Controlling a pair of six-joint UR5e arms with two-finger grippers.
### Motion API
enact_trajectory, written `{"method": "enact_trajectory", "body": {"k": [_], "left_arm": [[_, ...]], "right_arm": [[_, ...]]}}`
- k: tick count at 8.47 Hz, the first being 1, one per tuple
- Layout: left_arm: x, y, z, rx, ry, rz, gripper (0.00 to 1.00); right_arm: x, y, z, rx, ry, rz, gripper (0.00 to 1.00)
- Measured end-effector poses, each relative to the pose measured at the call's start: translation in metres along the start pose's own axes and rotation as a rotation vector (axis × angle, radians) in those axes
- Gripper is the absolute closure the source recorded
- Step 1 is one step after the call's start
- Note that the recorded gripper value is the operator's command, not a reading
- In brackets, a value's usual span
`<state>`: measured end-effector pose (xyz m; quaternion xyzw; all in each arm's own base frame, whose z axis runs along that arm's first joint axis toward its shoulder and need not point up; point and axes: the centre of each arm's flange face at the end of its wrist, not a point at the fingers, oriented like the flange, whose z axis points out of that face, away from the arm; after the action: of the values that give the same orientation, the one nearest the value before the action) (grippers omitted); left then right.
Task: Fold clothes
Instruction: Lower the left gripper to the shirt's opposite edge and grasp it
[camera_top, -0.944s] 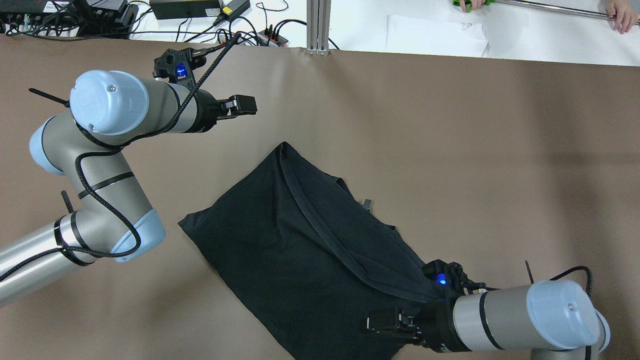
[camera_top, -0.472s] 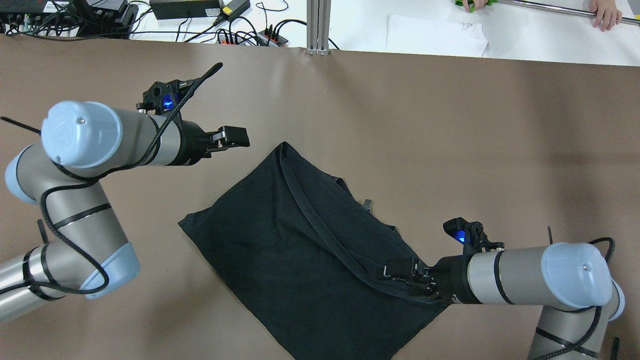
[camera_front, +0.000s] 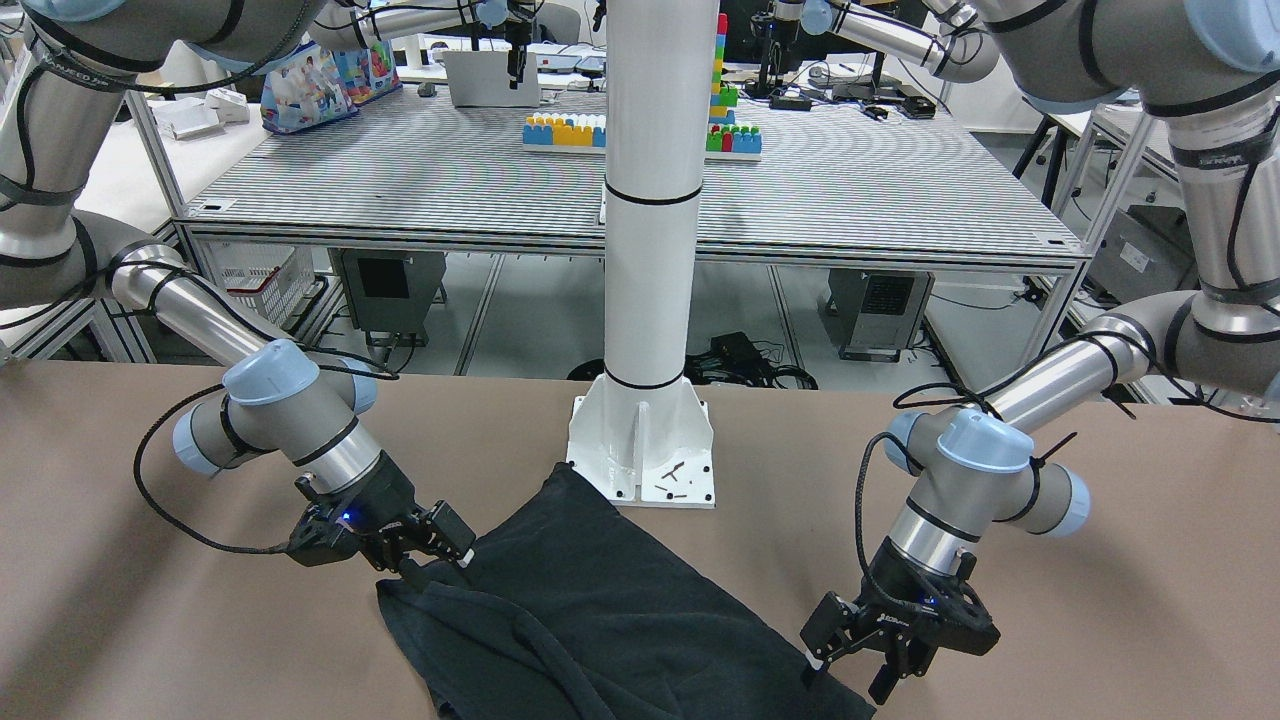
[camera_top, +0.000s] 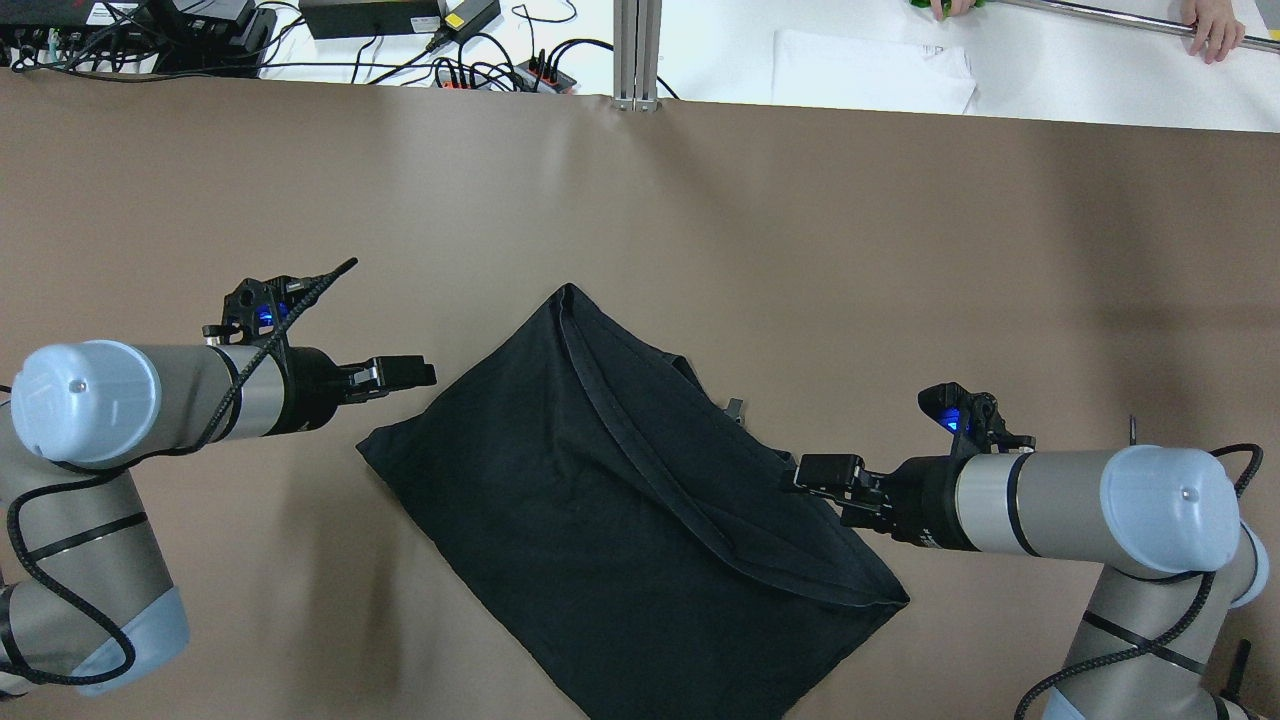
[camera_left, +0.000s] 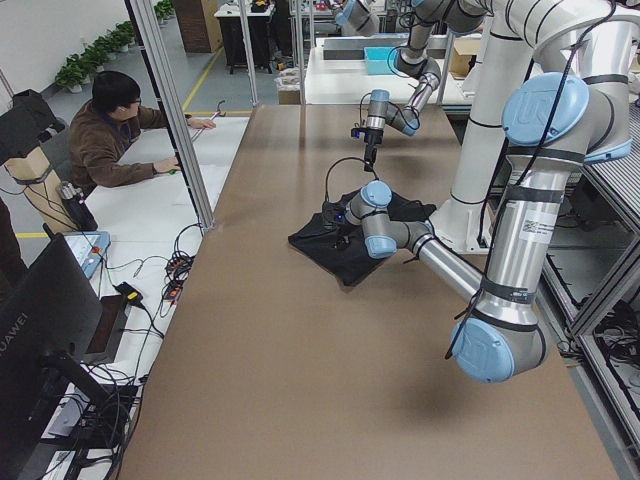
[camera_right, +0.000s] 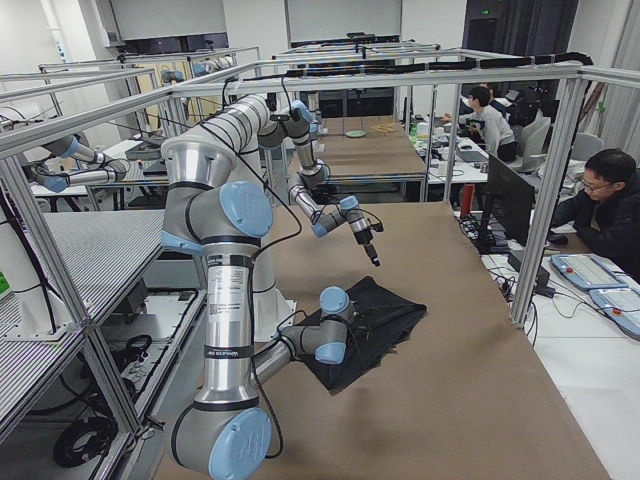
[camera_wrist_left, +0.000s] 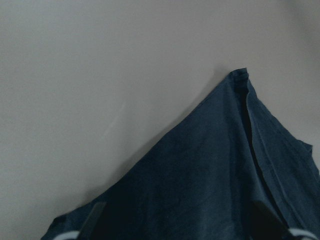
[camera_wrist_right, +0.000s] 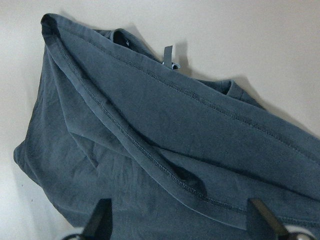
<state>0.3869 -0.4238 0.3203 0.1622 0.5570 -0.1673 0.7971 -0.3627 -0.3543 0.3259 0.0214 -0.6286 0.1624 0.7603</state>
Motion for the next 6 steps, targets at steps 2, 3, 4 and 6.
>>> {"method": "enact_trajectory", "body": {"k": [2,3,4,6], "left_arm": [[-0.014,0.012,0.015,0.0,-0.025,0.011,0.0],[-0.022,0.018,0.021,0.003,-0.041,0.016,0.0],[-0.029,0.026,0.031,0.011,-0.061,0.022,0.0],[-0.039,0.045,0.05,0.002,-0.094,0.036,0.0]], "right_arm": [[0.001,-0.001,0.001,0.007,0.002,0.0,0.06],[0.001,-0.001,0.001,0.009,0.003,0.0,0.06],[0.002,-0.002,0.002,0.01,0.004,0.001,0.06],[0.003,-0.002,0.003,0.016,0.006,0.001,0.06]]}}
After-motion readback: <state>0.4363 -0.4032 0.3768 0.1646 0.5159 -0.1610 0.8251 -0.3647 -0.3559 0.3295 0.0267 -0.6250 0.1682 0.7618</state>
